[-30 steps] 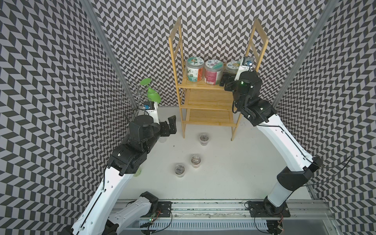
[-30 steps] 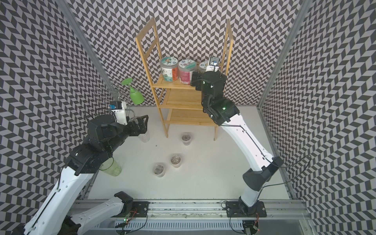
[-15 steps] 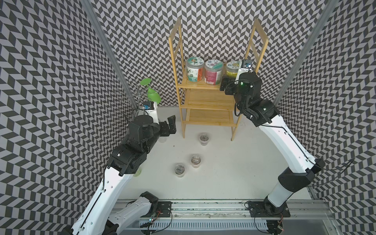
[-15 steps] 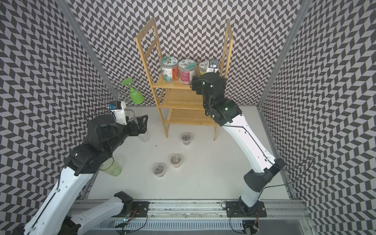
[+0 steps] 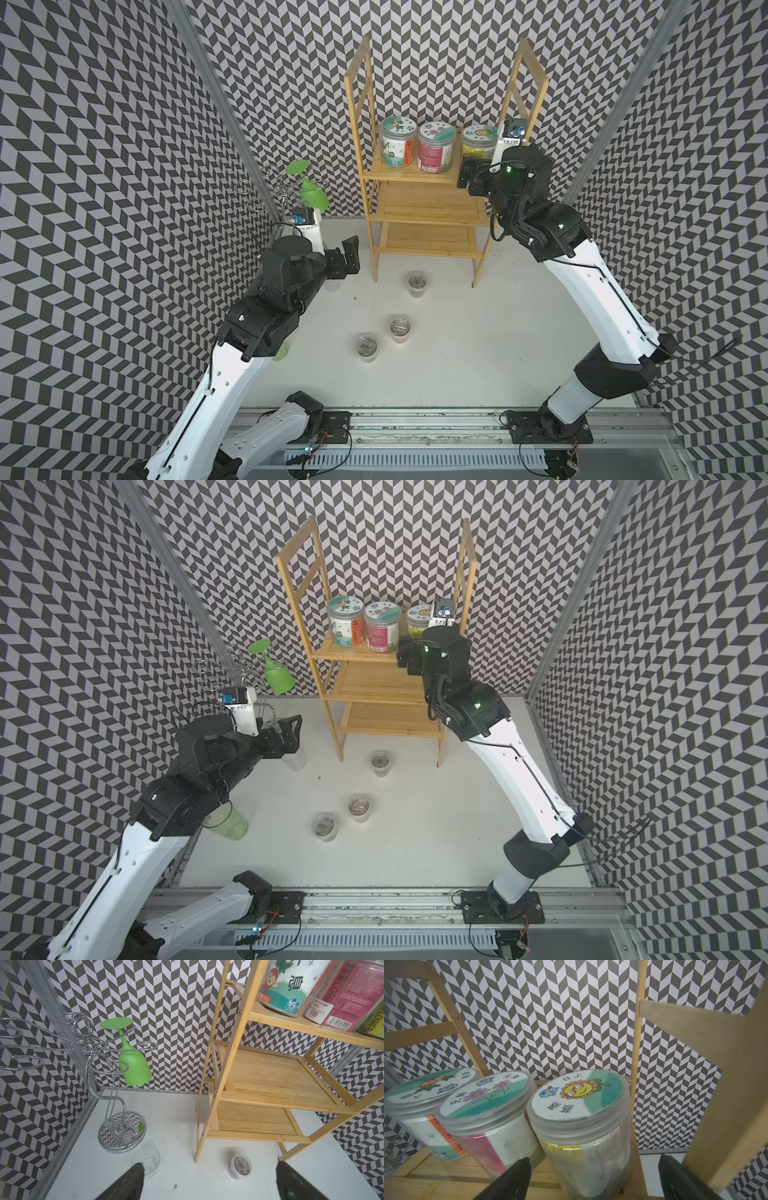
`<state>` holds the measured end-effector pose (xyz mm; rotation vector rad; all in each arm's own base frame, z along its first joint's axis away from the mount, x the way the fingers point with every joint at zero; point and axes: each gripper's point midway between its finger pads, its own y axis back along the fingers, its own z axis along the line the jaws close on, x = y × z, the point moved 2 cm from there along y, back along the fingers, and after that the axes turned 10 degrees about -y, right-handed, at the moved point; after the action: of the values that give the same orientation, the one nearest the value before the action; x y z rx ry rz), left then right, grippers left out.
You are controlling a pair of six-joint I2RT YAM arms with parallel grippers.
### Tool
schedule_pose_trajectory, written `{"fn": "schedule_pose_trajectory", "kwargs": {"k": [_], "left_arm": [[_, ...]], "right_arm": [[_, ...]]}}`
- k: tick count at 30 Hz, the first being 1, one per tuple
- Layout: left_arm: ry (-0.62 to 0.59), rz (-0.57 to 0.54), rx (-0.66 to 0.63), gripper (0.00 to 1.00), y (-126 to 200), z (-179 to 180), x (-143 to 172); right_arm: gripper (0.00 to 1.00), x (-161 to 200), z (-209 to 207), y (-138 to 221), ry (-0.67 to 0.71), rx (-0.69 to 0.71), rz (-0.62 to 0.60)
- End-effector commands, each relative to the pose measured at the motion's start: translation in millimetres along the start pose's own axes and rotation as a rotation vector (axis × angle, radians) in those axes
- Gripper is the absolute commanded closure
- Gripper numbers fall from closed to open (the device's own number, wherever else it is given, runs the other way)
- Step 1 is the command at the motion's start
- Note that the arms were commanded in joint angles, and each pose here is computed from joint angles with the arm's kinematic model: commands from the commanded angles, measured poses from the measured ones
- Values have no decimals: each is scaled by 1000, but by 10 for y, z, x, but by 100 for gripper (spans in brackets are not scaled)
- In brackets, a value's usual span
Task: Place the seed container on the shelf
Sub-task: Place the seed jar on the shelf.
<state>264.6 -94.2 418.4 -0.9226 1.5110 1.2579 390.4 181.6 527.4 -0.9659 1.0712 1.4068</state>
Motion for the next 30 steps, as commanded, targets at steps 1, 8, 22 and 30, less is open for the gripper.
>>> {"fn": "schedule_pose_trajectory", "kwargs": {"k": [1,8,22,30], "left_arm": [[-5,-48,-3,0,75,14,-127],[-6,-47,2,1,69,-1,-130],[-16,-51,-2,0,75,-5,-159],[-25,-53,-14,1,73,12,-172]], "right_arm": [[0,-242,-45,234,-29,-29,-35],[5,-237,-73,311,-26,-37,-5],[32,-166,9,164,-33,-58,5],[32,-136,17,21,-39,-60,1]]}}
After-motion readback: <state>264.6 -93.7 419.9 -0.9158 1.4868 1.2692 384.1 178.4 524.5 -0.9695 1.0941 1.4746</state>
